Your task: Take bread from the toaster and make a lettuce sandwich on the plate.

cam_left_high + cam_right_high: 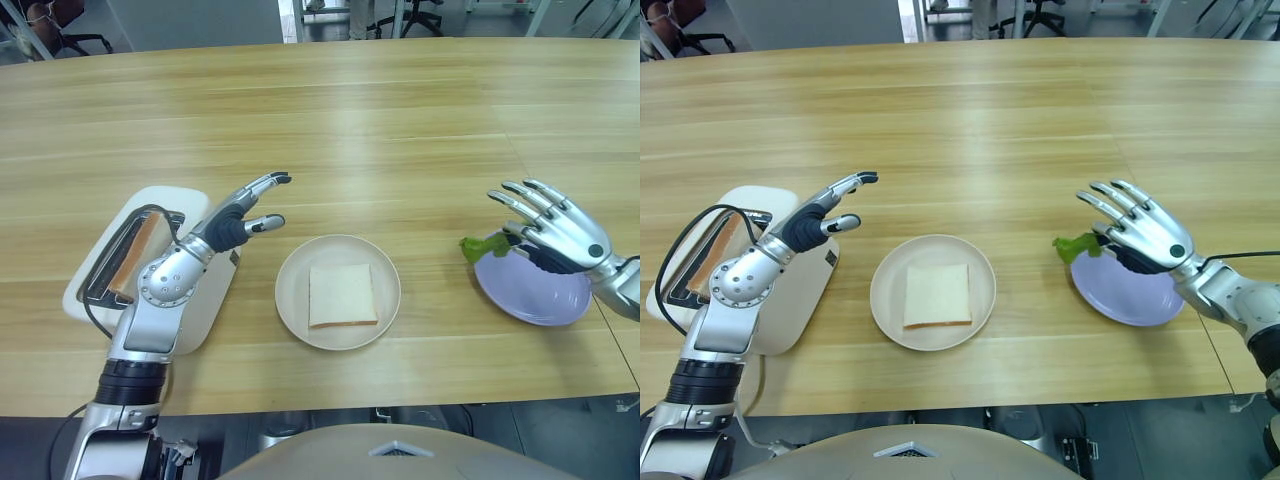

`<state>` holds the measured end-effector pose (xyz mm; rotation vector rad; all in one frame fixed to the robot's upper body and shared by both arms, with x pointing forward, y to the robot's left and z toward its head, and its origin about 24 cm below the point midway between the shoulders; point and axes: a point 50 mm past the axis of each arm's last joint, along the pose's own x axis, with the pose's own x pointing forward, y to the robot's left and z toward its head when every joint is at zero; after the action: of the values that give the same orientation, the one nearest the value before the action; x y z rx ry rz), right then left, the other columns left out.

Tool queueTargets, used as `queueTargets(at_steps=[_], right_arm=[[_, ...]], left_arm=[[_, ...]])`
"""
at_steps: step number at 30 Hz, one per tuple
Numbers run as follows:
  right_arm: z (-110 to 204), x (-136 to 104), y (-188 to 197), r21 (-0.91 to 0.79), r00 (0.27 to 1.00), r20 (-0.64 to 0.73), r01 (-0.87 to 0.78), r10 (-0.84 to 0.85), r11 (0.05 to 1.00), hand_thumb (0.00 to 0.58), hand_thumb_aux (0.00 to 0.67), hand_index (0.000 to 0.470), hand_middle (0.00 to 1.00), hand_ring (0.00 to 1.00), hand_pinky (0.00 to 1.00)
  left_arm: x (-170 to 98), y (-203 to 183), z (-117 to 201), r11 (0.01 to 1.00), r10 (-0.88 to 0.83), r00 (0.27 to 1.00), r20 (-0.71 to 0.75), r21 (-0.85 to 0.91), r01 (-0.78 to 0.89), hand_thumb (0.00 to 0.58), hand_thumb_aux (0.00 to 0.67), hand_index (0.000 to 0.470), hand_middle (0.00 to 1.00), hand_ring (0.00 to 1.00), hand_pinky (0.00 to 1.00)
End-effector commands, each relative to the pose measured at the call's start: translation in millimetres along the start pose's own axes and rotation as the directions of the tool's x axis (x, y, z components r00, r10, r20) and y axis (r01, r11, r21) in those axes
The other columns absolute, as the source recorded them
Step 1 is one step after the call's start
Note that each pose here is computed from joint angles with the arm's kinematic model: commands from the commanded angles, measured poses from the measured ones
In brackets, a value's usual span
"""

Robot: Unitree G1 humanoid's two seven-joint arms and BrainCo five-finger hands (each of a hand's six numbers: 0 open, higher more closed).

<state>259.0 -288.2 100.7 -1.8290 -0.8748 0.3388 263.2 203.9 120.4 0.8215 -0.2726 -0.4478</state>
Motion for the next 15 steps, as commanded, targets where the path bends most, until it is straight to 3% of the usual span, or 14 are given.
queueTargets(at_steps=[1,15], right_arm=[[10,27,-9,0.0,0.995,0.072,0.063,-0.062,0.998,0.58,0.67,0.46,0.0,0.0,0.0],[56,112,-18,0.115,0.931,0.215,0.275,-0.294,0.954,0.58,0.67,0.46,0.0,0.0,0.0]], left_arm=[[2,-3,0,1.0,-0.002,1.0,-0.006,0.005,0.002,0.0,0.0,0.0,0.0,0.0,0.0],[2,4,5,0.998,0.062,0.998,0.011,0.0,-0.062,0.0,0.0,0.0,0.0,0.0,0.0]])
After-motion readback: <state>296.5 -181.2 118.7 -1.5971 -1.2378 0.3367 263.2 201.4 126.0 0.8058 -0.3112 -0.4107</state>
